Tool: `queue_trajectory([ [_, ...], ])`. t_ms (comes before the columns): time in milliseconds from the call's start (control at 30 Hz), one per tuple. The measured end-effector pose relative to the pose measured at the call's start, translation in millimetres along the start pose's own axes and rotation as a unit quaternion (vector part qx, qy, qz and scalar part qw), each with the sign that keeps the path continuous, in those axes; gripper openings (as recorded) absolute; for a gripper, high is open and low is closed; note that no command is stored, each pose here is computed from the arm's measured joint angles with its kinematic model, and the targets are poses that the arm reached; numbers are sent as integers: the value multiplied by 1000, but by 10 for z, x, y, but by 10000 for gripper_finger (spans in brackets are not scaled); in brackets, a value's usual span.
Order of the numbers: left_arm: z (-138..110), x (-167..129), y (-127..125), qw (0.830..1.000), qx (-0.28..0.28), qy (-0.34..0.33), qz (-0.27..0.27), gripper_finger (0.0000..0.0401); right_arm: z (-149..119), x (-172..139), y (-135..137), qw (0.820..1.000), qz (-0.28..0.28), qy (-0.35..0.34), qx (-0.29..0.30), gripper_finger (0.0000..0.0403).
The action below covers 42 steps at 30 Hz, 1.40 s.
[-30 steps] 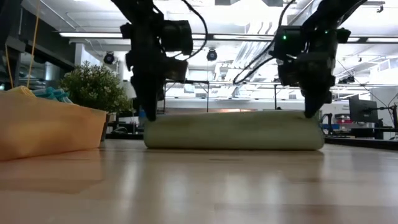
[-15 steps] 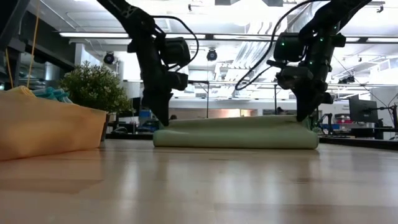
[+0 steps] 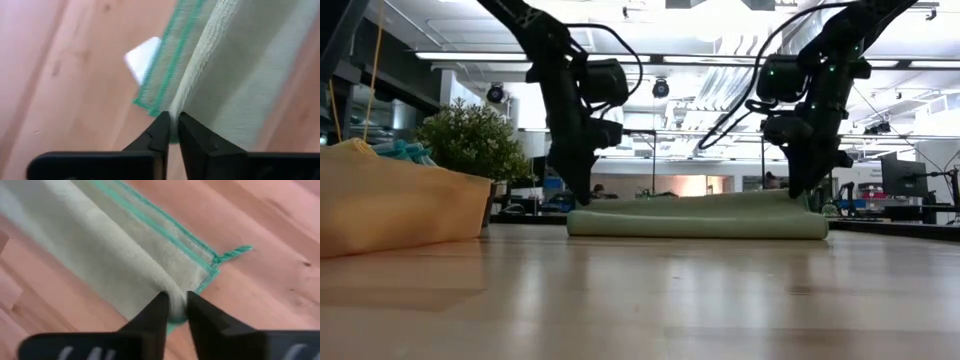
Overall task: Fold microfiber towels
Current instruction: Fold the green microfiber towel
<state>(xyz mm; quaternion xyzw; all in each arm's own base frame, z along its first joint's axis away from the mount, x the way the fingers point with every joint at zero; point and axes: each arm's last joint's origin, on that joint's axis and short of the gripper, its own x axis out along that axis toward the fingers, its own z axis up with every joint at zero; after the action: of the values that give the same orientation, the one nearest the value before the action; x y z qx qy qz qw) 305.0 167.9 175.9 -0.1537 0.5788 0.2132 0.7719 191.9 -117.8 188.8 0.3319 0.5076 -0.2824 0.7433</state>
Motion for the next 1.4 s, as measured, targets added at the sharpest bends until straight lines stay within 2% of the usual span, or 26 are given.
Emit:
queue_trajectory([
  [167, -1, -3, 97, 1000, -10, 1, 20, 83, 56, -24, -66, 1000, -21, -19, 5, 136],
  [300, -9, -99, 189, 1000, -2, 14, 23, 132, 199, -175, -74, 998, -18, -44, -40, 209],
  [433, 45, -333, 220, 1000, 21, 7, 12, 172, 329, -431, -12, 993, 3, -65, -99, 244],
  [533, 73, -499, 147, 998, 40, -36, -42, 188, 337, -541, 26, 992, 31, -44, -118, 249],
  [600, 94, -549, 56, 994, 60, -57, -77, 192, 283, -532, 17, 995, 35, -16, -90, 250],
  [667, 102, -559, -54, 990, 84, -65, -89, 192, 197, -442, -24, 999, 28, 13, -38, 250],
  [833, 131, -456, -296, 986, 139, -67, -67, 186, -92, -73, -167, 993, 8, 61, 98, 250],
  [967, 144, -374, -400, 984, 153, -66, -61, 184, -235, 184, -239, 982, 16, 40, 183, 250],
  [1233, 142, -317, -424, 989, 118, -56, -62, 184, -361, 437, -196, 959, 52, -17, 278, 250],
  [1400, 142, -317, -427, 991, 108, -55, -63, 184, -385, 517, -165, 951, 35, -18, 307, 238],
])
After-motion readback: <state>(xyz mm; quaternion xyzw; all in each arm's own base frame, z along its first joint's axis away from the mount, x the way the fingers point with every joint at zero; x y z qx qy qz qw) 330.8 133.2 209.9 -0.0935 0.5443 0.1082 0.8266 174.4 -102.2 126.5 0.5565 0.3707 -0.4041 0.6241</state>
